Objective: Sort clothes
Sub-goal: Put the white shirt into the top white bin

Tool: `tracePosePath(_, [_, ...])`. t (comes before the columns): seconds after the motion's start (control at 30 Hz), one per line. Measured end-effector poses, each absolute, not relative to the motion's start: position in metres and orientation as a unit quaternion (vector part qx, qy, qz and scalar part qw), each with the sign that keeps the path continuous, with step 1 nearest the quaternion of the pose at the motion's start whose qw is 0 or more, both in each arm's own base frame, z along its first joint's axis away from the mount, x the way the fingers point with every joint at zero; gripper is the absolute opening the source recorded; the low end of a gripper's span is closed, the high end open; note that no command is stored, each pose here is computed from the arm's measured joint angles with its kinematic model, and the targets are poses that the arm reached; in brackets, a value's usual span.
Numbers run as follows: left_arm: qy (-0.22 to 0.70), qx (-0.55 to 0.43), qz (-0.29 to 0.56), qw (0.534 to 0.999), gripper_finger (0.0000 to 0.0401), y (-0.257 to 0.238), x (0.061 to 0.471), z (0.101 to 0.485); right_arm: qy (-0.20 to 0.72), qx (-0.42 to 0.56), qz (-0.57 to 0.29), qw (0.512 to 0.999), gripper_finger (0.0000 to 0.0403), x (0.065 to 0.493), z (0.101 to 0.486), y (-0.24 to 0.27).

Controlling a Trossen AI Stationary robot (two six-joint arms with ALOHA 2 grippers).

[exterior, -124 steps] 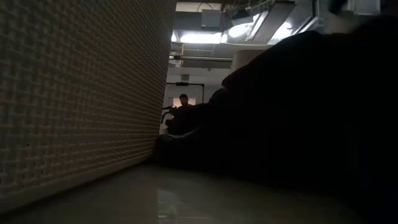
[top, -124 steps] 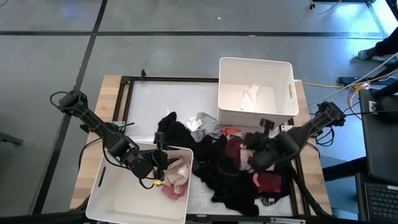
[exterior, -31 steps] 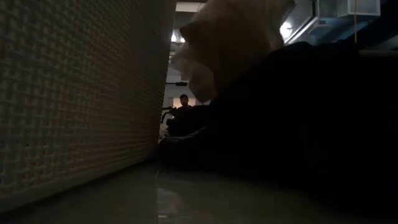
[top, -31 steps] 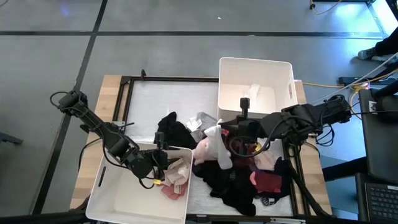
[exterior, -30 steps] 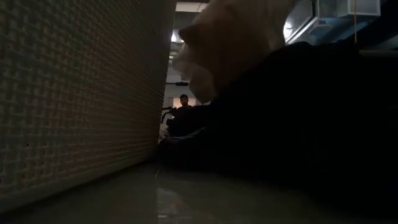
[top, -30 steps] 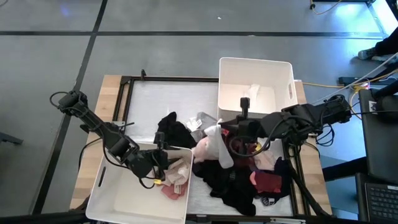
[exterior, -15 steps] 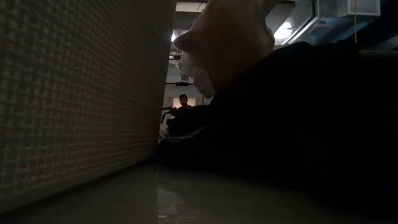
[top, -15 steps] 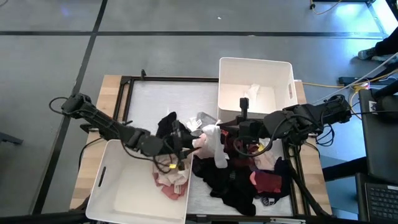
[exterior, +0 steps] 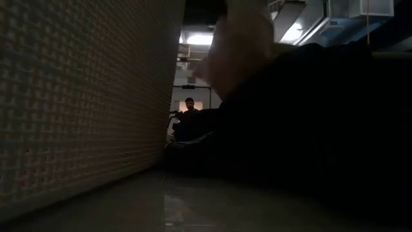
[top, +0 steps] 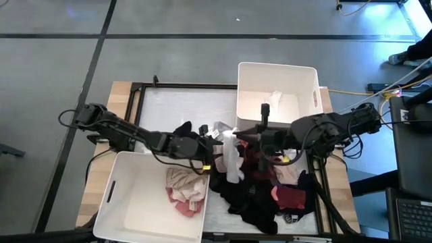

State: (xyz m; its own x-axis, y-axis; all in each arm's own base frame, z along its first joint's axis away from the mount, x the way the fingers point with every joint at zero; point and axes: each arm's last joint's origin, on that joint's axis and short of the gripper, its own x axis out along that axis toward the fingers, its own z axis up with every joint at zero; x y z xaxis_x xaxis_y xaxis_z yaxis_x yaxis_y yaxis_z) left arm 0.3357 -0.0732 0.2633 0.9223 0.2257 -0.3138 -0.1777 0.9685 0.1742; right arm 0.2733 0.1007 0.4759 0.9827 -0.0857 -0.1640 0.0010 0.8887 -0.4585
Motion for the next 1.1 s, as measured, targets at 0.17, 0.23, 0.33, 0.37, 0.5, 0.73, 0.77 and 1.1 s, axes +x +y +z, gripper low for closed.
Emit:
tracePosePath(0.17, [0.19, 0.06, 0.115, 0.973, 0.0157, -0.067, 0.335, 0.259, 0.054, -0.256, -0.032, 0.965, 0.0012, 0.273, 0.484, 0.1])
tracePosePath(0.23, [0.193, 0.06, 0.117, 0.972, 0.0157, -0.066, 0.335, 0.258, 0.042, -0.268, -0.053, 0.961, 0.0012, 0.271, 0.489, 0.098])
tracePosePath(0.33, [0.195, 0.061, 0.117, 0.972, 0.0157, -0.067, 0.335, 0.258, 0.027, -0.303, -0.104, 0.947, 0.0012, 0.266, 0.499, 0.094])
tracePosePath(0.37, [0.196, 0.061, 0.117, 0.972, 0.0157, -0.067, 0.335, 0.258, 0.023, -0.319, -0.125, 0.939, 0.0012, 0.264, 0.502, 0.092])
tracePosePath(0.5, [0.204, 0.064, 0.115, 0.97, 0.0157, -0.068, 0.334, 0.256, 0.017, -0.369, -0.247, 0.896, 0.0012, 0.253, 0.522, 0.083])
tracePosePath(0.73, [0.199, 0.065, 0.11, 0.972, 0.0157, -0.072, 0.333, 0.257, 0.075, -0.43, -0.357, 0.826, 0.0012, 0.253, 0.53, 0.061])
tracePosePath(0.77, [0.198, 0.066, 0.108, 0.972, 0.0157, -0.073, 0.333, 0.257, 0.086, -0.428, -0.37, 0.82, 0.0012, 0.253, 0.53, 0.056])
tracePosePath(1.1, [0.143, 0.07, 0.066, 0.985, 0.0157, -0.092, 0.304, 0.296, 0.221, -0.39, -0.486, 0.75, 0.0012, 0.259, 0.511, -0.014])
